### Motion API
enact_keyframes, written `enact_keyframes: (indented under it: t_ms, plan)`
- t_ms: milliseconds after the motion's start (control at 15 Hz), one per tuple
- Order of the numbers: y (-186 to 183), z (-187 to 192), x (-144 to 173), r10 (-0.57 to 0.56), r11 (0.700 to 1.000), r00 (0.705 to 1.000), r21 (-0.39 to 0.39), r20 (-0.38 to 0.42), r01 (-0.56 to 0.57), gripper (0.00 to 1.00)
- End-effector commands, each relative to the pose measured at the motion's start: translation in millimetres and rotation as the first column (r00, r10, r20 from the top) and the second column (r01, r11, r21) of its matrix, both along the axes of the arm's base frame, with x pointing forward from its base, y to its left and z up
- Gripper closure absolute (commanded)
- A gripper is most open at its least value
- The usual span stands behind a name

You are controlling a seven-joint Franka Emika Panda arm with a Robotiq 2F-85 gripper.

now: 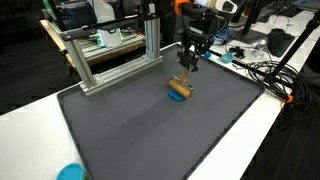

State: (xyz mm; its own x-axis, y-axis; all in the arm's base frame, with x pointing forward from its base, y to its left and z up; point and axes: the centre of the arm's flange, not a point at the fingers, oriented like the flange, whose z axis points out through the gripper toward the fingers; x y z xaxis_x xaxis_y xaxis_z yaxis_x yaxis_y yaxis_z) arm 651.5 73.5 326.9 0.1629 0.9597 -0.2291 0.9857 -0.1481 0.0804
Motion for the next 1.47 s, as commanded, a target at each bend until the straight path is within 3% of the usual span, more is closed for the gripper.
enact_keyframes:
  t_ms: [0, 67, 1400]
  plan:
    - [0, -2, 0, 0.000, 1.000, 1.000, 0.000, -0.004, 0.000, 0.53]
    - [1, -4, 0, 0.001, 1.000, 1.000, 0.000, -0.007, -0.001, 0.78]
    - [16, -60, 11, -0.004, 0.989, 0.998, -0.146, -0.062, -0.005, 0.78]
